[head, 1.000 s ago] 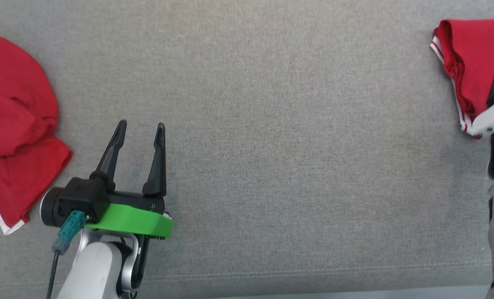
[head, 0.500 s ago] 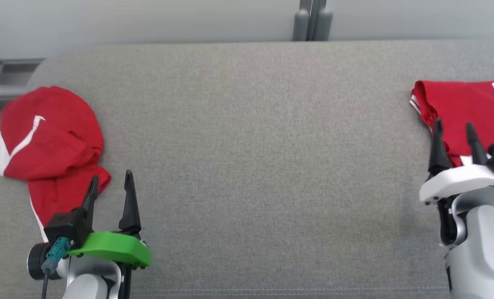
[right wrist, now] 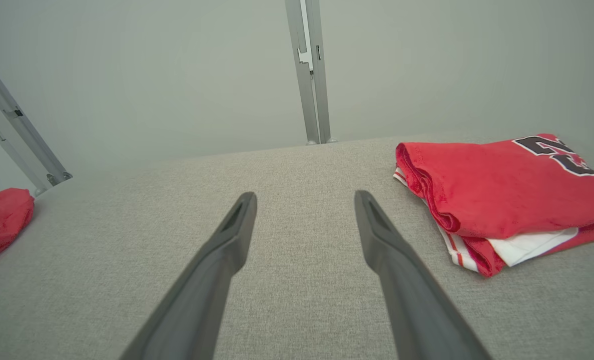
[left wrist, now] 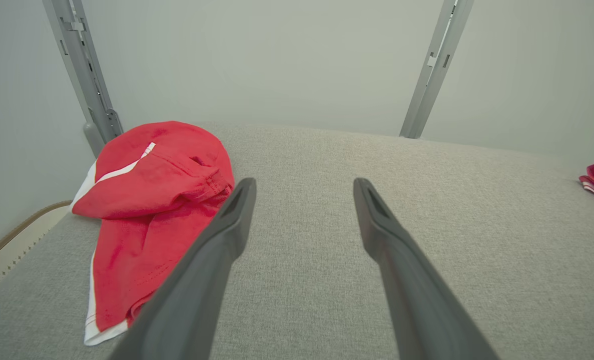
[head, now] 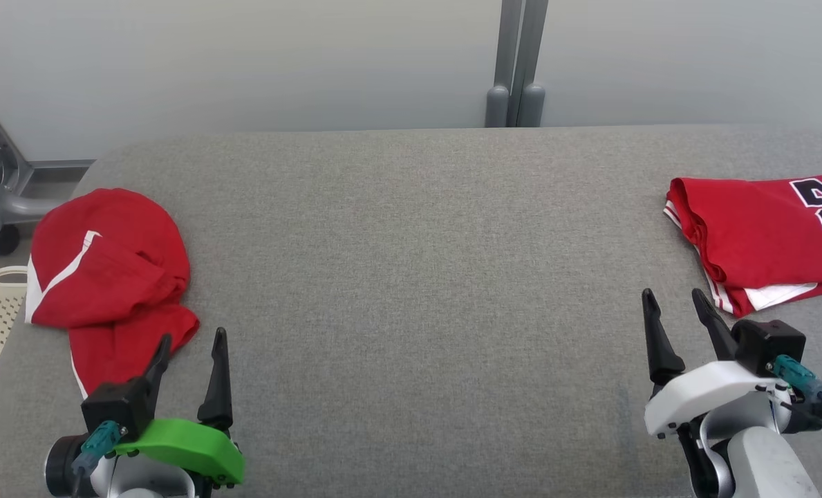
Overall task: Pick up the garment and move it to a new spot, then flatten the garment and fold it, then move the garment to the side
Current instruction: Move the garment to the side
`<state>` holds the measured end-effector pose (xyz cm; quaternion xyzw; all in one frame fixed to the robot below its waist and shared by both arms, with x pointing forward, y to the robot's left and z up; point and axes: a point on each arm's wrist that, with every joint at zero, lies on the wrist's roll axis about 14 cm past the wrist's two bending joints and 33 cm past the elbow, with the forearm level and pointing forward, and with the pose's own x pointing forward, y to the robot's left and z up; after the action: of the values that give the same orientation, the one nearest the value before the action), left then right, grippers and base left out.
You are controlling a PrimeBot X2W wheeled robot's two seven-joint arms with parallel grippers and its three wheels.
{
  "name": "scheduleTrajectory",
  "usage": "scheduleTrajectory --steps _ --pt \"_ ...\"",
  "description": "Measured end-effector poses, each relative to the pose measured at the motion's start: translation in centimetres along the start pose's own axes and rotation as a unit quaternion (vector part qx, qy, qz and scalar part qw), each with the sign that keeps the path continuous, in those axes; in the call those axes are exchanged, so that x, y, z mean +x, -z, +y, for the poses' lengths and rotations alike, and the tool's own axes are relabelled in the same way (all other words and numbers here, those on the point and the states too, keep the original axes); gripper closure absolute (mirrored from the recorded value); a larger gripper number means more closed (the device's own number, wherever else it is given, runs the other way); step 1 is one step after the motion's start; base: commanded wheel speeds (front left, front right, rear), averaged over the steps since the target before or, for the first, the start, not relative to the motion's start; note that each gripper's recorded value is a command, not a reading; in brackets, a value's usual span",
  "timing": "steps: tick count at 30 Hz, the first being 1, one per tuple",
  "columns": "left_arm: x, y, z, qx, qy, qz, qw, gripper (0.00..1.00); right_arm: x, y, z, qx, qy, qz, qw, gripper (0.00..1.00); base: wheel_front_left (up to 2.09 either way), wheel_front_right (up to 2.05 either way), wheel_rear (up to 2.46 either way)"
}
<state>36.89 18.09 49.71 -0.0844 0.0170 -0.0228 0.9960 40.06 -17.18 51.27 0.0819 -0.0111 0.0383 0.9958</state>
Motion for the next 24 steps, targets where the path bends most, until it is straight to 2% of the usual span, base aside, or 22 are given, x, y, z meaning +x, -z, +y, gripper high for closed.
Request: scheduleTrajectory --steps 9,24 --pt "-0.6 0.8 0.4 -0.005 -0.001 0.002 1.000 0.00 -2.4 1.1 -0.8 -0.021 0.010 0.020 1.000 0.00 0.00 0.00 0.00" --pt "-1.1 2.0 0.9 -0.011 -0.006 0.020 1.000 0.00 -2.9 3.0 0.8 -0.012 -0.013 0.051 0.999 0.00 0.00 0.00 0.00"
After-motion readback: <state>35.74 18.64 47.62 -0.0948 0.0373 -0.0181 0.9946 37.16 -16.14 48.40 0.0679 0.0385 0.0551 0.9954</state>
